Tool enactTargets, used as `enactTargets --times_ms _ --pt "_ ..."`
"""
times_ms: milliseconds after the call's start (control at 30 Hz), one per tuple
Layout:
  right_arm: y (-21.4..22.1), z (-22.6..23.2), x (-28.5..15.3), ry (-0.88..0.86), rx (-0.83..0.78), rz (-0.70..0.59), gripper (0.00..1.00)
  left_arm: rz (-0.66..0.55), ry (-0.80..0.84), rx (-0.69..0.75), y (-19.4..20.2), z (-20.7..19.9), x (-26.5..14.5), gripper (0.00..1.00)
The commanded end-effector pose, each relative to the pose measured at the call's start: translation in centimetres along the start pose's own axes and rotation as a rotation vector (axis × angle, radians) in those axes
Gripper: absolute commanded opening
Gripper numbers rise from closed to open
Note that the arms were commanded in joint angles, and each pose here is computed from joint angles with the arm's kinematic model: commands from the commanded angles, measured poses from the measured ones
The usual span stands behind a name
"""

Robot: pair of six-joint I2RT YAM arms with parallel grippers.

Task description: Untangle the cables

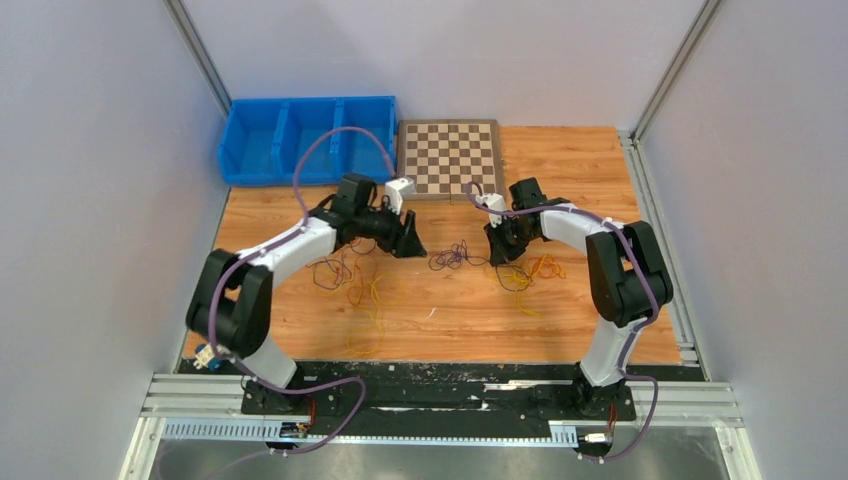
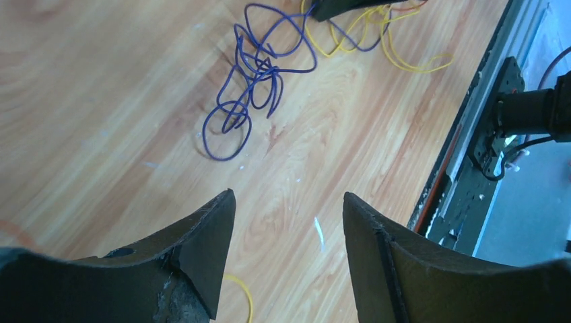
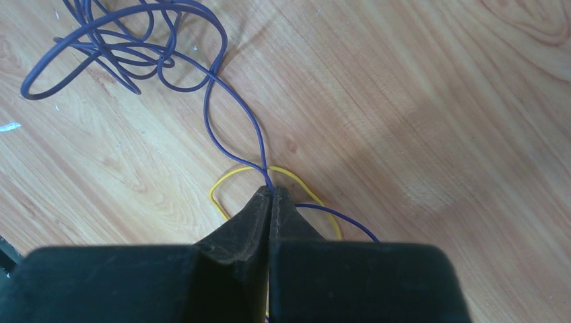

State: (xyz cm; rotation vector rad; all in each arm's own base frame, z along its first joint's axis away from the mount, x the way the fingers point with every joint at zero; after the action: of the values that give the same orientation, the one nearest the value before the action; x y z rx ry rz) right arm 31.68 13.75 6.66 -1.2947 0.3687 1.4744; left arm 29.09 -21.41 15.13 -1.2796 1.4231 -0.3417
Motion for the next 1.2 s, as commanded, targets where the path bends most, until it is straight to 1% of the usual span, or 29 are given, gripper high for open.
enactTargets --times_ms 0,33,100,200,300,367,433,467,500,533,567,600,633,667,700,733,767,800,867,1033,1167 --pt "3.3 -1.5 2.0 0.037 0.004 0.142 0.0 -0.027 0.078 -0.045 -0.8 0.6 5.1 0.69" --pt "3.5 -1.5 2.0 0.034 0.009 0.145 0.0 -0.04 0.09 -0.038 -1.4 0.5 5.9 0.7" --pt "3.7 -1.4 2.1 0.027 0.019 0.15 0.0 -0.04 0.107 -0.02 -1.4 0.7 7.6 0.71" --pt "3.9 -1.5 2.2 0.034 0.024 0.158 0.0 -0.019 0.115 0.0 -0.5 0.9 9.6 0.71" --pt "4.1 -1.6 2.2 0.05 0.026 0.164 0.0 -0.01 0.119 0.002 0.1 0.8 11.0 0.7" --pt "4.2 -1.7 2.2 0.058 0.03 0.167 0.0 0.006 0.12 -0.006 0.9 0.9 11.8 0.66" --pt "4.2 -2.0 2.2 0.073 0.037 0.172 0.0 0.011 0.131 -0.014 1.1 0.7 12.2 0.53" --pt "4.3 -2.1 2.3 0.083 0.04 0.177 0.0 0.011 0.133 -0.022 1.1 0.6 12.2 0.39" --pt "4.3 -2.3 2.3 0.1 0.041 0.18 0.0 0.011 0.135 -0.023 0.9 0.4 11.9 0.3" --pt "4.3 -2.4 2.3 0.109 0.044 0.183 0.0 0.013 0.132 -0.022 0.9 0.5 11.6 0.14" --pt "4.2 -2.6 2.2 0.123 0.044 0.185 0.0 0.001 0.132 -0.014 0.1 0.1 10.6 0.08" --pt "4.3 -2.8 2.1 0.139 0.044 0.186 0.0 -0.001 0.121 -0.032 0.4 0.5 9.7 0.01" --pt "4.3 -3.1 2.0 0.155 0.045 0.187 0.0 -0.038 0.125 -0.019 -0.9 0.1 8.3 0.0" --pt "4.4 -3.3 1.9 0.177 0.043 0.19 0.0 -0.047 0.111 -0.061 -0.7 0.6 7.1 0.0" --pt "4.5 -3.6 1.8 0.193 0.045 0.194 0.0 -0.084 0.125 -0.052 -2.0 0.1 5.6 0.0" --pt "4.6 -3.9 1.6 0.207 0.043 0.197 0.0 -0.096 0.108 -0.089 -2.1 0.7 4.1 0.0" --pt "4.7 -4.1 1.5 0.218 0.045 0.199 0.0 -0.134 0.117 -0.069 -3.4 0.1 2.4 0.0" --pt "4.8 -4.3 1.4 0.229 0.049 0.2 0.0 -0.147 0.099 -0.085 -3.7 0.6 1.0 0.0" --pt "5.1 -4.7 1.2 0.244 0.056 0.204 0.0 -0.22 0.098 -0.043 -6.0 -0.5 -2.6 0.0" --pt "5.8 -5.5 0.8 0.262 0.074 0.213 0.0 -0.342 0.069 -0.012 -9.7 -1.7 -8.6 0.0" --pt "6.5 -6.0 0.4 0.271 0.084 0.219 0.0 -0.409 0.02 0.013 -12.1 -2.4 -12.8 0.0"
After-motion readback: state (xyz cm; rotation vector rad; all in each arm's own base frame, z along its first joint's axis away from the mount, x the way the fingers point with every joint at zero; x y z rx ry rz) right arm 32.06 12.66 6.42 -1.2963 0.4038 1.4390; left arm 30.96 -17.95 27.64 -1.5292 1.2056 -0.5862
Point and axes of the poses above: each gripper's point midway between its finger pads, its own x axis out along the fingers, its own z axis along the line the jaws close on, y = z × x, the point moved 6 cm from there along -x, back along the fingers, and after that the axes turned 14 degrees about x, right-handed, at the moved point
